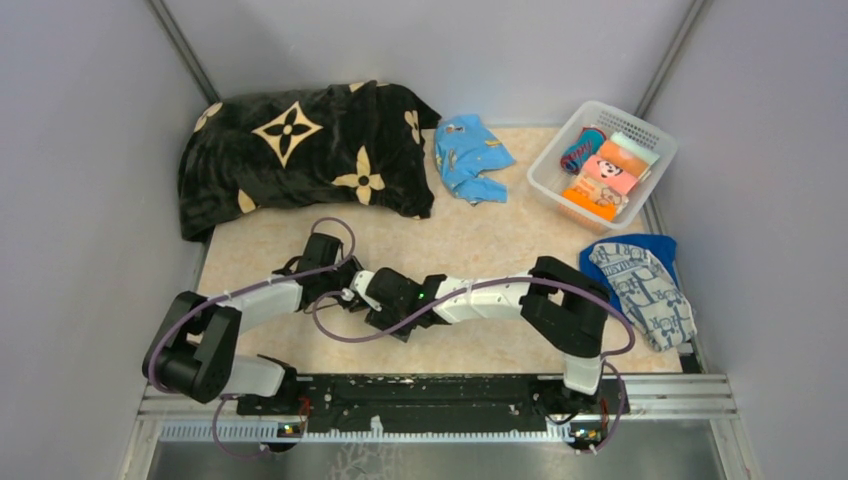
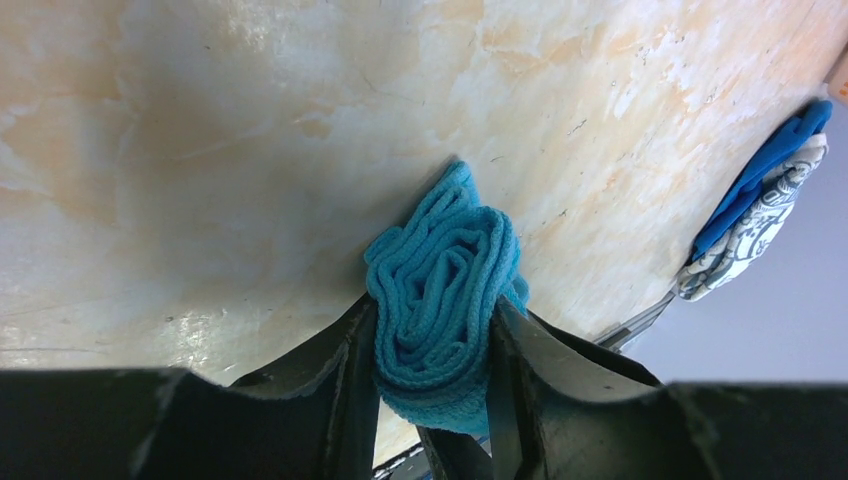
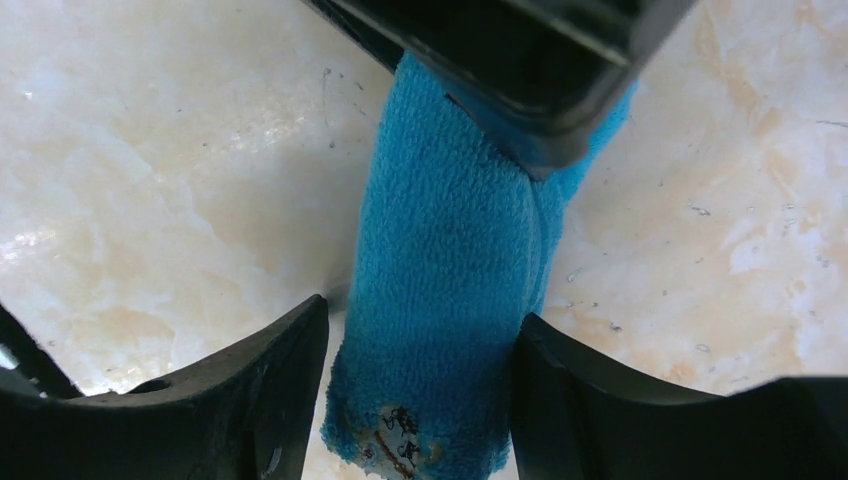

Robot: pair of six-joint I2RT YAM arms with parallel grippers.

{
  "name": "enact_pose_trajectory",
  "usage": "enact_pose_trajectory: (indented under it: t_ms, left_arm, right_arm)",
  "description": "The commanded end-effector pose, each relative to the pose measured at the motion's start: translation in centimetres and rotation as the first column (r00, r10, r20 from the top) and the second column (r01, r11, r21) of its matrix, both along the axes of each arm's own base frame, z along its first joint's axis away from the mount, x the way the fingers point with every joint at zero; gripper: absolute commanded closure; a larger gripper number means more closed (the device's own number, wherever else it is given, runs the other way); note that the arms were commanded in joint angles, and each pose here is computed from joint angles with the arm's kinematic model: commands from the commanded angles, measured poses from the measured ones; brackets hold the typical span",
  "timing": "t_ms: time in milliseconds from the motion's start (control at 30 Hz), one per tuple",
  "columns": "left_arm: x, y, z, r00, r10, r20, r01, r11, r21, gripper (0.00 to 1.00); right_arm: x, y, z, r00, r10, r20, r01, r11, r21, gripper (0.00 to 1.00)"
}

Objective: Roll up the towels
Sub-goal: Roll the towel at the center of the board, then pick up the towel at the center of the board.

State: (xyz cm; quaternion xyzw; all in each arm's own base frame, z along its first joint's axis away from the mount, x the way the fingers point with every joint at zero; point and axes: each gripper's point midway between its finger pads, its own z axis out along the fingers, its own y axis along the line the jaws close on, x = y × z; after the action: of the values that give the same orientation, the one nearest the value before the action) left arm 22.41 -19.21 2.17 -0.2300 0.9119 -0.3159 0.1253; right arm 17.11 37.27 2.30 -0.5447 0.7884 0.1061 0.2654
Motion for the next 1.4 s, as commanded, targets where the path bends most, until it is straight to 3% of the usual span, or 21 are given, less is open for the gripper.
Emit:
enact_pose_trajectory:
  t_ms: [0, 167, 567, 767, 1000, 1167, 1367]
  left_arm:
    - [-2.7, 2.9, -4.0, 0.993, 0.012, -0.118, 0.009, 0.985, 0.174, 0.56]
    - [-2.9, 3.0, -4.2, 0.991, 0.009, -0.131, 0.015, 0.983, 0.182, 0.56]
    - [-2.9, 3.1, -3.7, 0.992, 0.019, -0.126, 0.004, 0.983, 0.185, 0.56]
    - [-2.3, 2.9, -2.9, 0.995, 0.019, -0.102, -0.001, 0.985, 0.174, 0.51]
    - [-0.9, 2.3, -1.1, 0.999, 0.013, -0.039, -0.006, 0.988, 0.151, 0.37]
    - [1.0, 3.2, 1.4, 0.999, 0.043, 0.032, -0.048, 0.984, 0.172, 0.24]
    - [4.4, 7.8, 4.4, 0.987, 0.123, 0.104, -0.141, 0.970, 0.197, 0.17]
  right_arm:
    - [1.2, 1.1, 1.0, 0.994, 0.004, 0.111, 0.001, 0.999, -0.044, 0.38]
    - [1.3, 1.7, 0.8, 0.988, 0.011, 0.152, -0.001, 0.998, -0.070, 0.37]
    - [1.0, 0.9, -2.6, 0.996, -0.021, 0.084, 0.036, 0.983, -0.183, 0.40]
    - [-0.3, -1.8, -4.3, 0.997, -0.067, -0.036, 0.056, 0.969, -0.239, 0.52]
    - [-2.2, -4.6, -6.4, 0.985, -0.106, -0.138, 0.064, 0.958, -0.279, 0.68]
    - [-2.7, -5.1, -5.1, 0.981, -0.114, -0.155, 0.079, 0.973, -0.216, 0.80]
    - [-2.1, -6.8, -2.7, 0.967, -0.178, -0.181, 0.153, 0.978, -0.145, 0.89]
